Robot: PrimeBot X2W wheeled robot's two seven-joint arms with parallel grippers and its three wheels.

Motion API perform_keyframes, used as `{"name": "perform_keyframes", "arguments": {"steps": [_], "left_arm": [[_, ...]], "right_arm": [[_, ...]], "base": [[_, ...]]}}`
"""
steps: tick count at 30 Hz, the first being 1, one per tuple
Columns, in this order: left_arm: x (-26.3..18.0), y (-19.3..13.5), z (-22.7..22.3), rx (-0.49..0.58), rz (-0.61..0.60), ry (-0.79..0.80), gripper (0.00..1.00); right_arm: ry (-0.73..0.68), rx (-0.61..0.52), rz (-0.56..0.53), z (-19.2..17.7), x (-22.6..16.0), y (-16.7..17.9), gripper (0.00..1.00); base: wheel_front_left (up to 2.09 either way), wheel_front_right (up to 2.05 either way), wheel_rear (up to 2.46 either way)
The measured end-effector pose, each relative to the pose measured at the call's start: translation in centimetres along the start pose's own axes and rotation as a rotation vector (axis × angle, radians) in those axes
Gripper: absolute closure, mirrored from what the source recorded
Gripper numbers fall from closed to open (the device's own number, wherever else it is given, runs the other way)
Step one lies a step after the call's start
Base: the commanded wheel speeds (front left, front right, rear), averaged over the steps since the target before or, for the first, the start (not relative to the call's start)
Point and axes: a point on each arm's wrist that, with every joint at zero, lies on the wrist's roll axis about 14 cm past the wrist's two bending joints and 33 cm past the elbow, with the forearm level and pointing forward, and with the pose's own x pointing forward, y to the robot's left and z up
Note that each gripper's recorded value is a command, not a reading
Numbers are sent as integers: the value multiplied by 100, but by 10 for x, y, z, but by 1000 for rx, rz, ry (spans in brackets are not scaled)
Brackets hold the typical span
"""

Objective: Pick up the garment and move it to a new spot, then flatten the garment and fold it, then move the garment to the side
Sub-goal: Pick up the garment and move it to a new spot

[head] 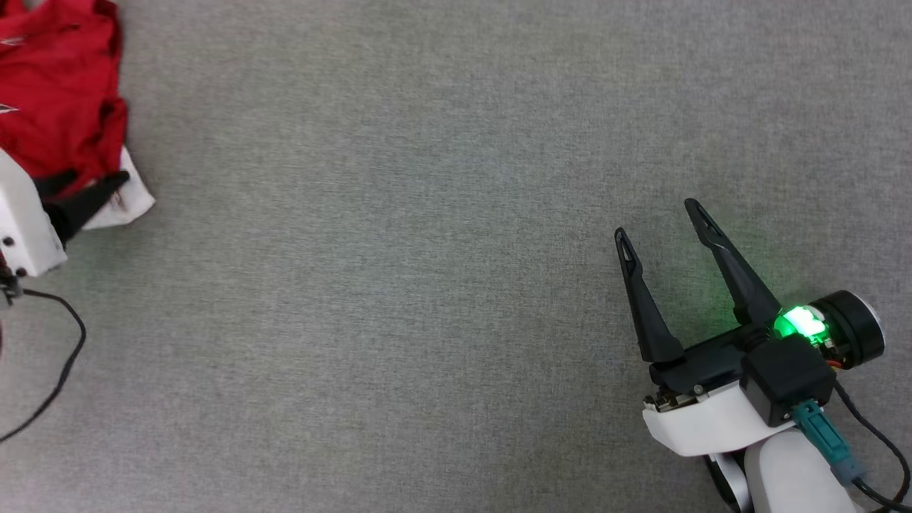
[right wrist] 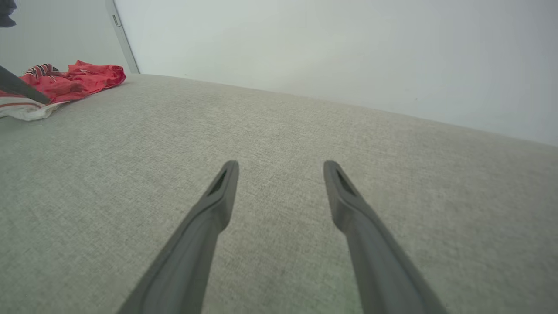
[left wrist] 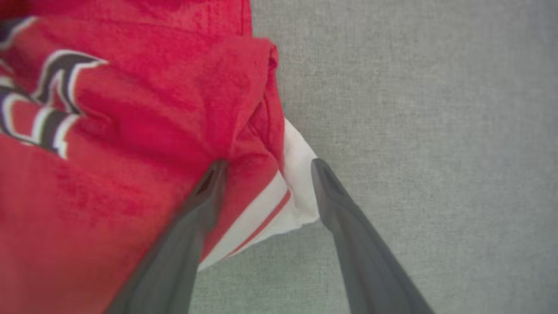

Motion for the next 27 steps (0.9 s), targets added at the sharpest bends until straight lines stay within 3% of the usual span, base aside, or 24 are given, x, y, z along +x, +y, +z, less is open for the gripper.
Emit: {"name": "perform_keyframes", "arguments": {"steps": [8,9,10,11,19,27], "left_arm": [[21,4,-24,-26,3,136,0],[22,5,-25,-32,3,143,16],[22,5,-26,-44,2,147,65],[22,6,-26,-57,1,147,100],[10,4,-17,-86,2,22,100],[-39,-3,32,-9,-12,-236,100]], "right_arm": [[21,4,-13,-12,2,-6,0],[21,4,-13,-13,3,-7,0],[21,2,-13,-13,3,-7,0],[21,2,-13,-13,3,-7,0],[-15,-8,0,7,2,-1,0],[-72,-18,-3,40,-9,4,0]], "base": [[0,0,0],[0,0,0],[0,0,0],[0,0,0],[0,0,0],[0,0,0]]}}
